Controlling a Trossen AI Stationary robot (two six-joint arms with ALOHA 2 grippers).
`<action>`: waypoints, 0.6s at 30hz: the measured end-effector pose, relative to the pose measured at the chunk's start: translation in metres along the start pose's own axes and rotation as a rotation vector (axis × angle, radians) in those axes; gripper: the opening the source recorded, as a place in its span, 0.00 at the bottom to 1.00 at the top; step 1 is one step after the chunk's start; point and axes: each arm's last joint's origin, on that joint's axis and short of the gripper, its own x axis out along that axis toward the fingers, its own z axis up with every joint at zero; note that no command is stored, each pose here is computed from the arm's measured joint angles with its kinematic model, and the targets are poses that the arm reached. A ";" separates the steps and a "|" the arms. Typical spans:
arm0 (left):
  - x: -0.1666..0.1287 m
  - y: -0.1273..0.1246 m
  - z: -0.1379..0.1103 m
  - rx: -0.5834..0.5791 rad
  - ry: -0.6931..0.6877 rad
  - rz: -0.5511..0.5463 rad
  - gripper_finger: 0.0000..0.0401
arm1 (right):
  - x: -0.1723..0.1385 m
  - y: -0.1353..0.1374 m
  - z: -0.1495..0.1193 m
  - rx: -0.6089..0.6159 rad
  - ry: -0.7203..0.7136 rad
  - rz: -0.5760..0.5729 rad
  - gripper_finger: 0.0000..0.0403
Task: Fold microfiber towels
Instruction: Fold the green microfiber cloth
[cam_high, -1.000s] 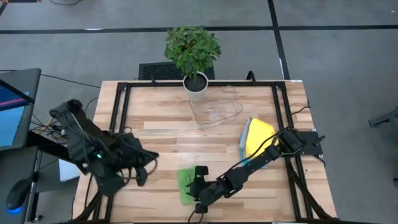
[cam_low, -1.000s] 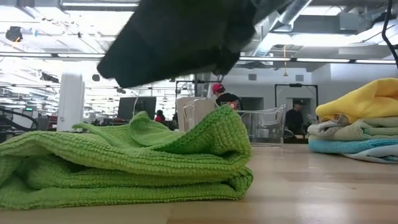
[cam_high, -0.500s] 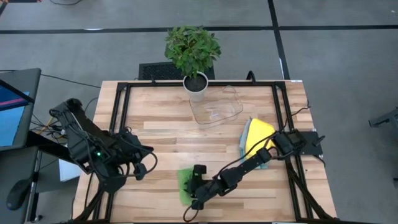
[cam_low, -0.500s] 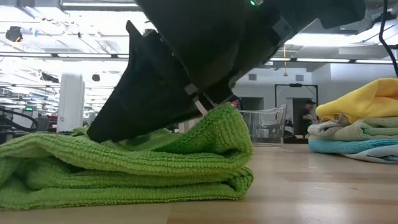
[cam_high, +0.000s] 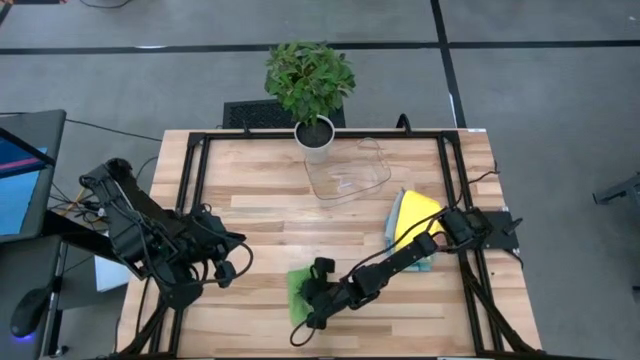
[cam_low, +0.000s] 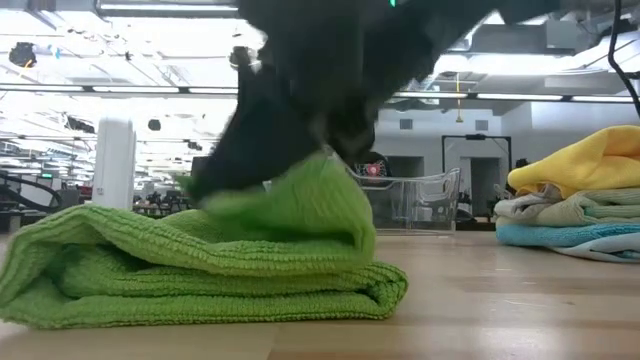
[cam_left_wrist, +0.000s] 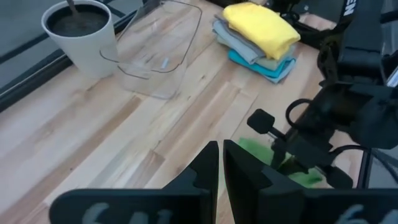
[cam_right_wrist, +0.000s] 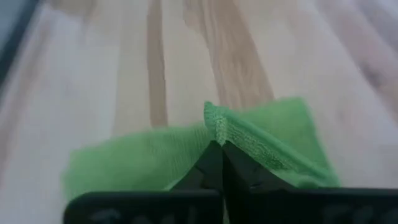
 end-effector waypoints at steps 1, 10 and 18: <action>0.000 0.000 0.000 -0.007 -0.004 0.002 0.04 | -0.004 0.000 0.004 0.001 -0.009 0.004 0.05; 0.030 -0.009 -0.037 -0.126 -0.047 0.023 0.04 | -0.028 -0.008 0.016 0.039 0.036 -0.051 0.11; 0.085 -0.026 -0.100 -0.342 -0.086 -0.160 0.04 | -0.032 -0.006 0.005 0.033 0.121 -0.083 0.13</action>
